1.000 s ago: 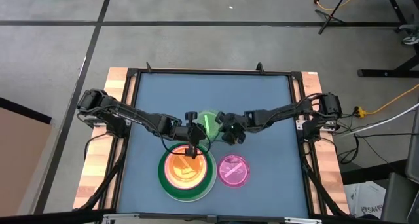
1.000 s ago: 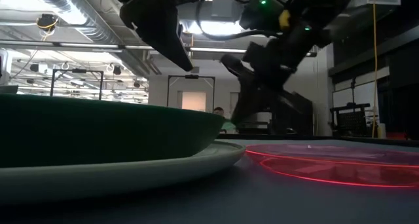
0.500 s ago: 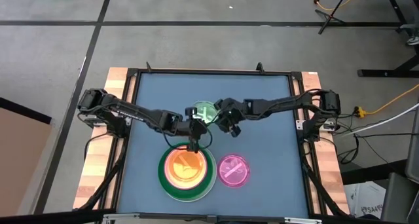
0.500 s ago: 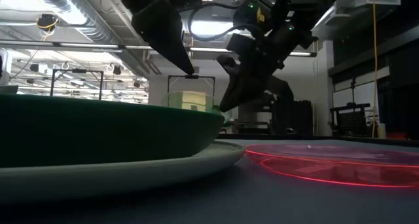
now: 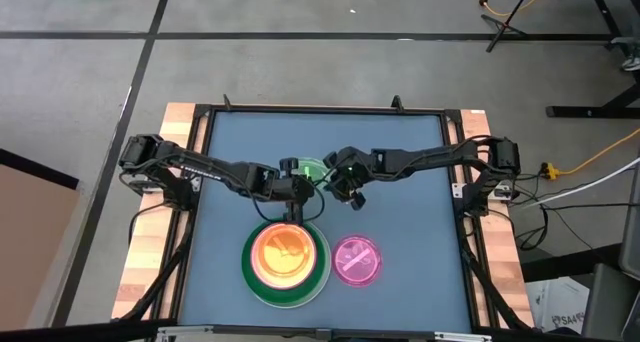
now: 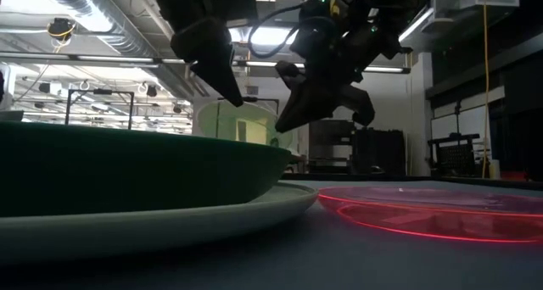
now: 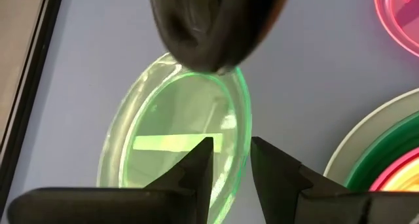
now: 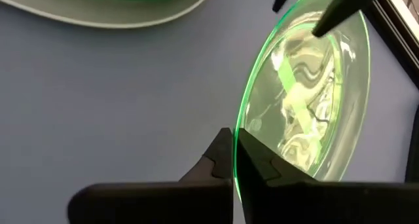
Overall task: Stack plastic plates
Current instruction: Stack the light green plate on top of the orange plate
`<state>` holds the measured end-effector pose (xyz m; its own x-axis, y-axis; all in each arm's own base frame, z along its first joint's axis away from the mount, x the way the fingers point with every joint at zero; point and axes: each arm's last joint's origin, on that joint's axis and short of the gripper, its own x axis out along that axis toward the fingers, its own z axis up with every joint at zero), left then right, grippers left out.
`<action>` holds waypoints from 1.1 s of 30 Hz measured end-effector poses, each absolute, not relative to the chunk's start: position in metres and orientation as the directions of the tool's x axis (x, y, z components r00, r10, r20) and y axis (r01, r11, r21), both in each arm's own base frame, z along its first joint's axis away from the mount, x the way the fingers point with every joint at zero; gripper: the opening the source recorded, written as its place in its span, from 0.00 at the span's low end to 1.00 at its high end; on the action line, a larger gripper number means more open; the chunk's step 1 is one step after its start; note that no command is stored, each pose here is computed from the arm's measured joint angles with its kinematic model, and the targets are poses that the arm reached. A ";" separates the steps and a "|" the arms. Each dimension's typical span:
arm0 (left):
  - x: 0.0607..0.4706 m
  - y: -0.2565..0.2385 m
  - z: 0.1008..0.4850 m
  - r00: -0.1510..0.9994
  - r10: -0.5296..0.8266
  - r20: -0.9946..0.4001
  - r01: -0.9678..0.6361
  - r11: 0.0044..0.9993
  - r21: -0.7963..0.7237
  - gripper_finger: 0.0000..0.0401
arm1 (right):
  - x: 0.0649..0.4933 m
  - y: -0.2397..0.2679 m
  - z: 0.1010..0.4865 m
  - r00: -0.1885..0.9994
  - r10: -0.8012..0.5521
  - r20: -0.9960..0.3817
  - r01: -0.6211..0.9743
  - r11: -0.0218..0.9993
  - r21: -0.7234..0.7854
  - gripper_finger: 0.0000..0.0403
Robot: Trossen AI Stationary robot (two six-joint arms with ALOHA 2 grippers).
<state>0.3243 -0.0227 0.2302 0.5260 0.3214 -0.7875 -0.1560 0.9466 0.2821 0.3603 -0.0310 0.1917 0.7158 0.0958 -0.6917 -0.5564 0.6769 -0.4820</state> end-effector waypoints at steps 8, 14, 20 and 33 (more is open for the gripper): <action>0.323 -0.022 0.230 0.516 0.323 -0.793 -0.155 0.946 0.284 0.24 | 0.360 -0.030 0.192 0.718 0.131 -0.684 -0.572 0.671 -0.472 0.00; 0.317 -0.021 0.226 0.456 0.329 -0.827 -0.134 0.944 0.302 0.24 | 0.361 -0.029 0.193 0.719 0.146 -0.679 -0.589 0.646 -0.485 0.00; 0.313 -0.021 0.224 0.419 0.321 -0.850 -0.115 0.947 0.301 0.24 | 0.362 -0.028 0.195 0.733 0.181 -0.656 -0.601 0.624 -0.500 0.00; 0.314 -0.021 0.224 0.420 0.306 -0.854 -0.109 0.952 0.287 0.20 | 0.364 -0.028 0.197 0.749 0.199 -0.632 -0.596 0.620 -0.511 0.00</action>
<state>0.3136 -0.0212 0.2241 0.4203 0.3056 -0.8544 -0.1093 0.9518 0.2866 0.3638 -0.0280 0.1970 0.7489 0.1986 -0.6323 -0.5956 0.6201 -0.5107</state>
